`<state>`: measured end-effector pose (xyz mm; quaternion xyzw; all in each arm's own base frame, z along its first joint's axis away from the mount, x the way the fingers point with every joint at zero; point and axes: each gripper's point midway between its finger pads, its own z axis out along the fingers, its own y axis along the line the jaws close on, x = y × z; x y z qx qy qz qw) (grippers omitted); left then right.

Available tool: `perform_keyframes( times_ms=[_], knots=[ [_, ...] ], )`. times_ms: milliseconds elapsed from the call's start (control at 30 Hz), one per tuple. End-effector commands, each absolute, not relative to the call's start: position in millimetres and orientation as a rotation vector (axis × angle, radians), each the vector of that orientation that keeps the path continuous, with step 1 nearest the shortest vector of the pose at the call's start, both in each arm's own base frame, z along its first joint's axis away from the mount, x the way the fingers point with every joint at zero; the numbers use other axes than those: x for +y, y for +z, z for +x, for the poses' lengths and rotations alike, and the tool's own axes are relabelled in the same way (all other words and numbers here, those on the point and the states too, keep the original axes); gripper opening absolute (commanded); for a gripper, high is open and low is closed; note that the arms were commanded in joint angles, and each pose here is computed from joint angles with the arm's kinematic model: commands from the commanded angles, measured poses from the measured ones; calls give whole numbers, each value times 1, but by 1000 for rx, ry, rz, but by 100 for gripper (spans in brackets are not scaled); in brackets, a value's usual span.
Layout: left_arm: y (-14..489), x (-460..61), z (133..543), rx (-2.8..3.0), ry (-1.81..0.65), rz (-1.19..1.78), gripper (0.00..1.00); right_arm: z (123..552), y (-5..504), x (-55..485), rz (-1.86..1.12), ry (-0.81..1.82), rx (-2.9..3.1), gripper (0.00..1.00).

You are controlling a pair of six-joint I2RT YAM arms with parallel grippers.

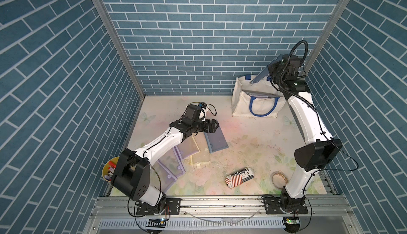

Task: Put the pencil pouch into the canvas bag
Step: Place the pencil pouch in the canvas bag.

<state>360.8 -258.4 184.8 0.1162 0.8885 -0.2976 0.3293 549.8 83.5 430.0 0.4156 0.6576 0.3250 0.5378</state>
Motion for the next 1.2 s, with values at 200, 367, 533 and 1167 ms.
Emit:
perform_keyframes(
  times_ms=[200,367,533,1167],
  knots=[
    [189,-250,351,2315,-742,323,93,593,380,69,1196,739,1458,0],
    [192,-251,354,2305,-737,328,93,603,346,78,1244,746,1492,0],
    [194,-249,356,2298,-728,325,93,600,320,87,1290,749,1528,0],
    [184,-249,357,2300,-739,288,93,578,288,113,1301,809,1729,25]
  ],
)
